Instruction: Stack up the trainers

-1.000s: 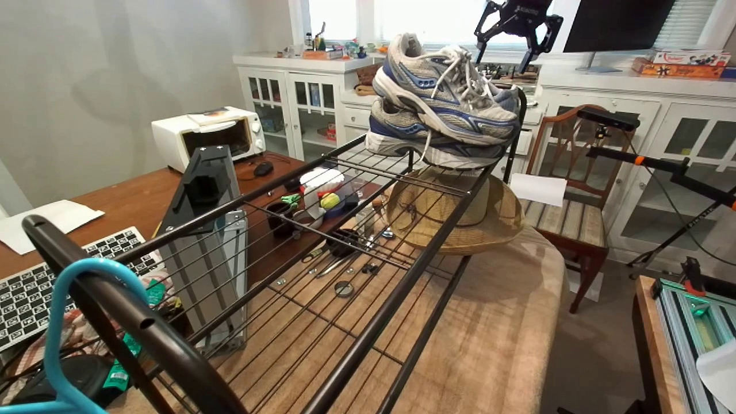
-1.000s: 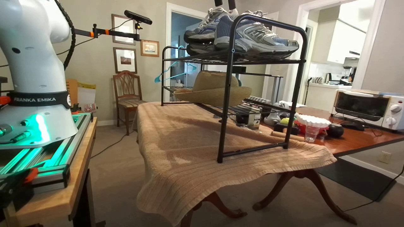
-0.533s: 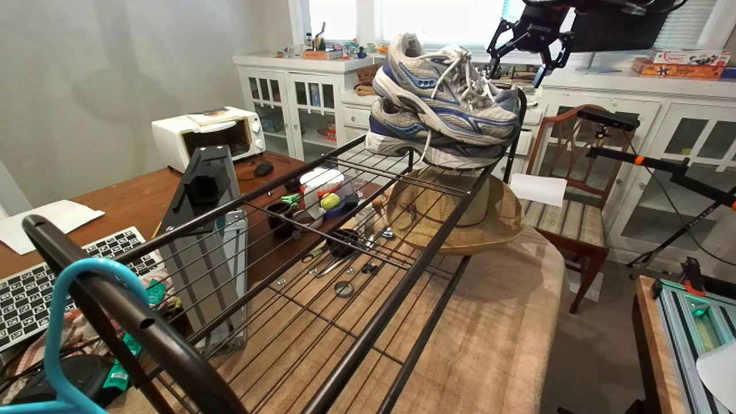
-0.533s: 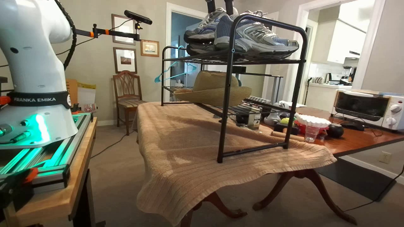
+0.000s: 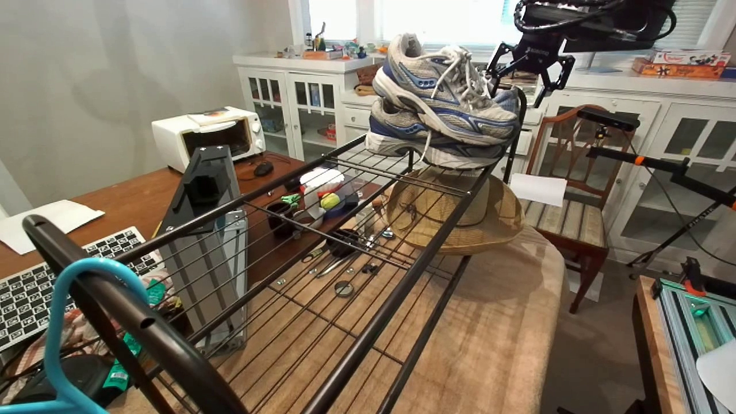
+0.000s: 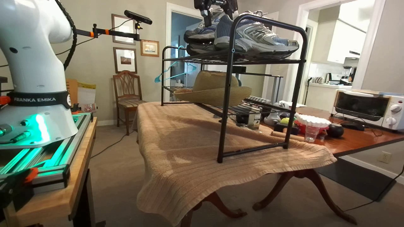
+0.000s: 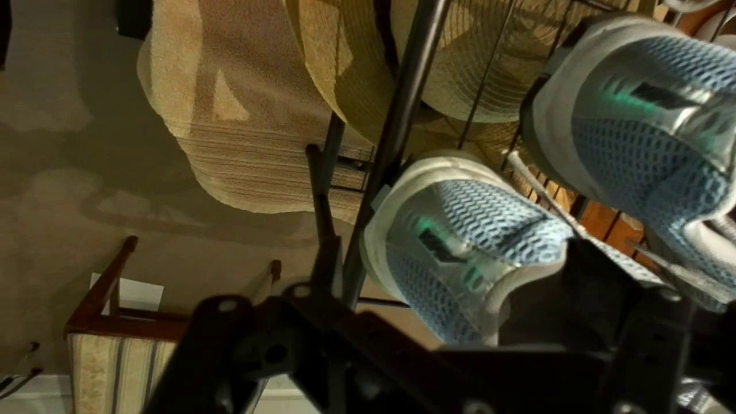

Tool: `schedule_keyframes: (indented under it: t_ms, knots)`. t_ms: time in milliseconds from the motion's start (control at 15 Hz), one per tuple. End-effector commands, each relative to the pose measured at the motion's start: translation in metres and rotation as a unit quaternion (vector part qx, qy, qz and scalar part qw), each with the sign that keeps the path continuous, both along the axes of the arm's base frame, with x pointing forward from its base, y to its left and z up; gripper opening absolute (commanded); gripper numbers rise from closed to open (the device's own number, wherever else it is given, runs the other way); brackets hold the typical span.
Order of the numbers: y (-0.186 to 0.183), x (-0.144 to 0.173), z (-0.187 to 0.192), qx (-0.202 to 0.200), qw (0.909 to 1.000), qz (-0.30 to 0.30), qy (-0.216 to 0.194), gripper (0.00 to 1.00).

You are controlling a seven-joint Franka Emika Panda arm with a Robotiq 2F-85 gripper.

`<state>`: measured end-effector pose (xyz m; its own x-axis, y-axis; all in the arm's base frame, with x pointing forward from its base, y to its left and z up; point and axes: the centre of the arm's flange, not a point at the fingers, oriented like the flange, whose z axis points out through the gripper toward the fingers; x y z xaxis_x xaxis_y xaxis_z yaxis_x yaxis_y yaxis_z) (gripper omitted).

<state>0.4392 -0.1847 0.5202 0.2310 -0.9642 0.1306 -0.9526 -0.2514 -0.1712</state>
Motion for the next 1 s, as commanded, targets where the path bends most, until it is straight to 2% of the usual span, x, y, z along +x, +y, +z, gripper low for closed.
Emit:
schedule_keyframes:
  t_ms: [0,267,333,600,733,867,933]
  knots:
    - [0.003,0.011,-0.017,-0.001,1.0000,-0.007,0.006,0.66]
    - [0.006,0.020,-0.015,-0.003,0.9996,0.027,0.006,0.36]
    - [0.005,0.020,-0.014,-0.006,0.9995,0.031,0.005,0.35]
    - [-0.001,0.019,-0.011,-0.018,0.9983,0.055,0.006,0.19]
    - [-0.005,0.019,-0.011,-0.022,0.9982,0.056,0.007,0.15]
    - [-0.008,0.018,-0.012,-0.024,0.9982,0.054,0.005,0.01]
    - [-0.009,0.017,-0.012,-0.025,0.9983,0.053,0.000,0.06]
